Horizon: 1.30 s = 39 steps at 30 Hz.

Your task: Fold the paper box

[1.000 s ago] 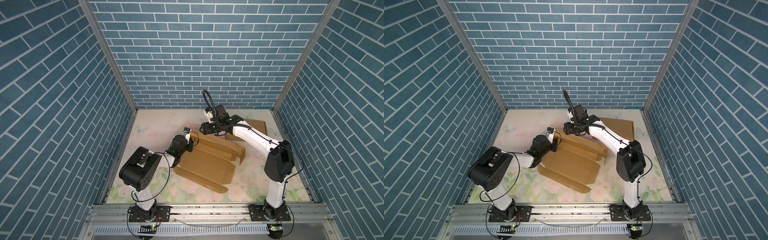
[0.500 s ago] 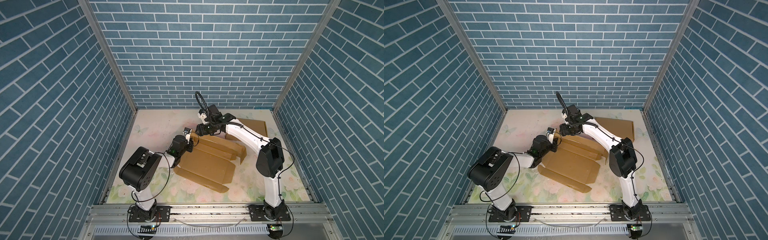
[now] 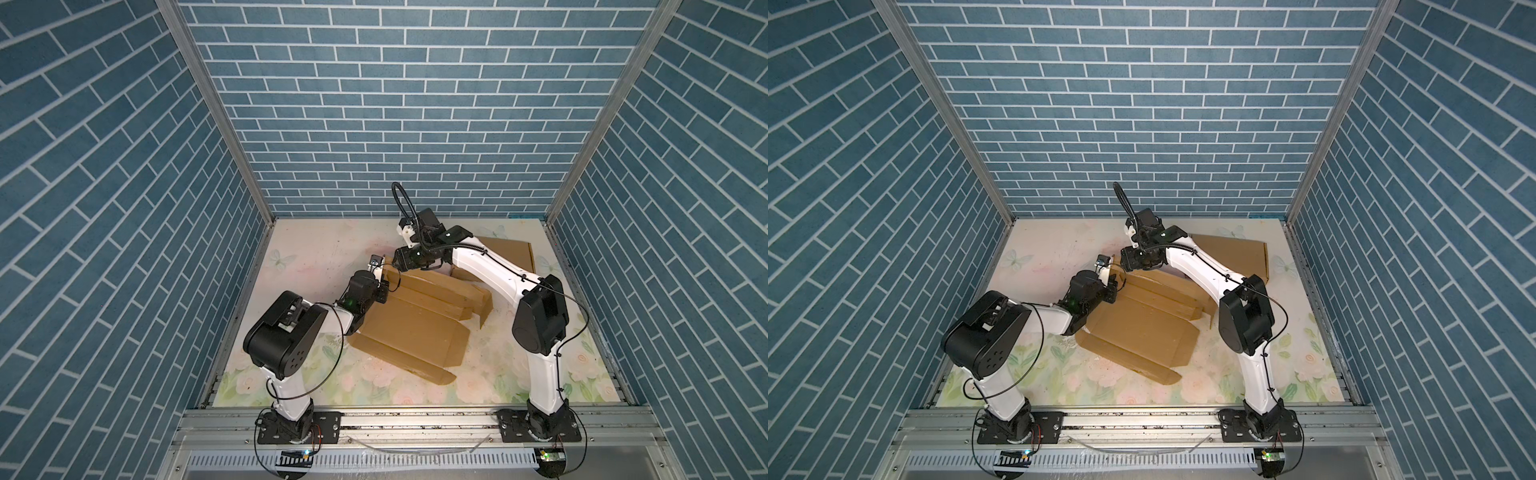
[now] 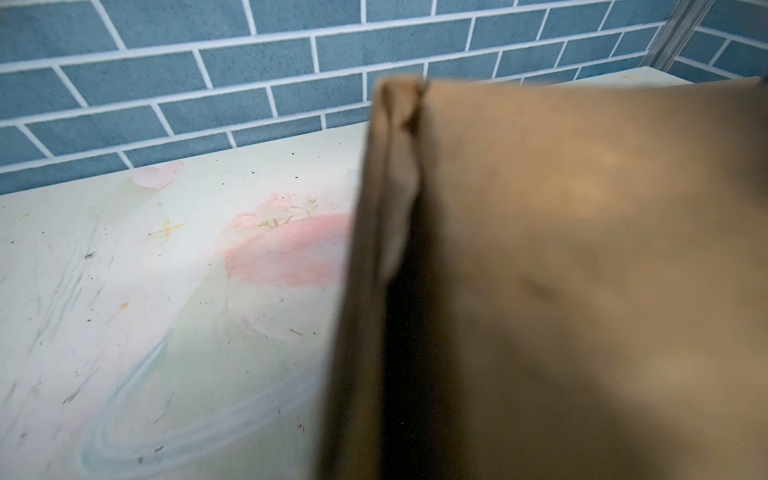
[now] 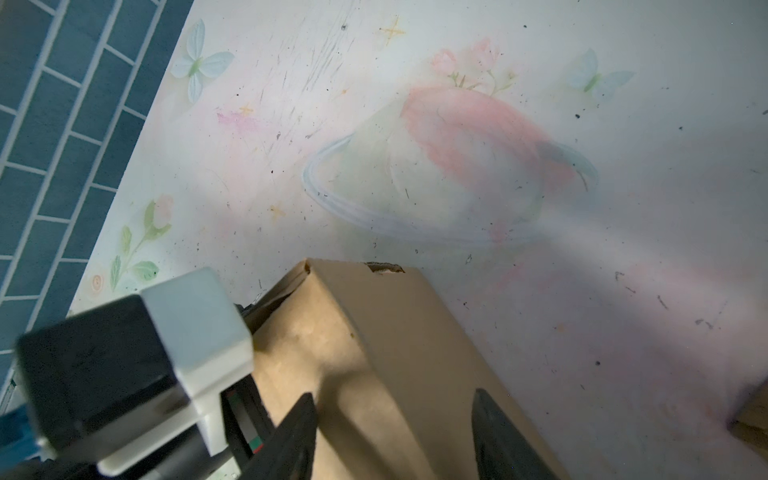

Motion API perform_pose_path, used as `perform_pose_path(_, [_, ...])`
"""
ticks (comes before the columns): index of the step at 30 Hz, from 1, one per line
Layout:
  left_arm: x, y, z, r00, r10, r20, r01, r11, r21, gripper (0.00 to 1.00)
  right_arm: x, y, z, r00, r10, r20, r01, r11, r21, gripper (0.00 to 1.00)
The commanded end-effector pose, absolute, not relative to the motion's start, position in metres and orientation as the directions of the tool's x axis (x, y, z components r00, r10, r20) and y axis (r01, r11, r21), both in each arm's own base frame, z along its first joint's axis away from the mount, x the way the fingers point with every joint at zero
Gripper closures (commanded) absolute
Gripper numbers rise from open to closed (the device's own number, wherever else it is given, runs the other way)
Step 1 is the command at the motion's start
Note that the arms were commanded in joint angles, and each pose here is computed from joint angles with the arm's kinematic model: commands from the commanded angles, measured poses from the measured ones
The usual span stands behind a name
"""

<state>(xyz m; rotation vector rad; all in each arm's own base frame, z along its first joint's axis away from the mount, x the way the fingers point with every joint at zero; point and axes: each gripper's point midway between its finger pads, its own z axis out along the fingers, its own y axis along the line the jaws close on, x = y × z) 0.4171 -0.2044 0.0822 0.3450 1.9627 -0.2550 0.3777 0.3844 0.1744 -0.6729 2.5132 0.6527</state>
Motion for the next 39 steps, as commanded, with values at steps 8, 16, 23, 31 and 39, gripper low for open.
perform_pose_path(8, [0.408,-0.172,0.079,-0.354,0.121,-0.928,0.186,0.981,0.057,1.0,0.376,0.303,0.249,-0.787,-0.131,-0.603,-0.402,0.85,0.339,0.36])
perform_pose_path(16, [0.391,-0.154,0.087,-0.323,0.125,-0.938,0.093,0.991,0.1,1.0,0.316,0.191,0.232,-0.852,0.169,-0.496,0.018,0.956,0.294,0.34])
perform_pose_path(23, [0.386,-0.155,0.079,-0.332,0.143,-0.932,0.101,0.988,0.116,1.0,0.304,0.209,0.222,-0.893,0.219,-0.393,0.03,0.901,0.433,0.3])
perform_pose_path(31, [0.381,-0.156,0.074,-0.331,0.145,-0.932,0.108,0.987,0.115,1.0,0.323,0.229,0.198,-0.923,0.212,-0.321,0.047,0.891,0.452,0.28])
perform_pose_path(39, [0.381,-0.158,0.069,-0.334,0.152,-0.93,0.118,0.986,0.118,1.0,0.334,0.252,0.183,-0.934,0.216,-0.283,0.038,0.851,0.524,0.29])
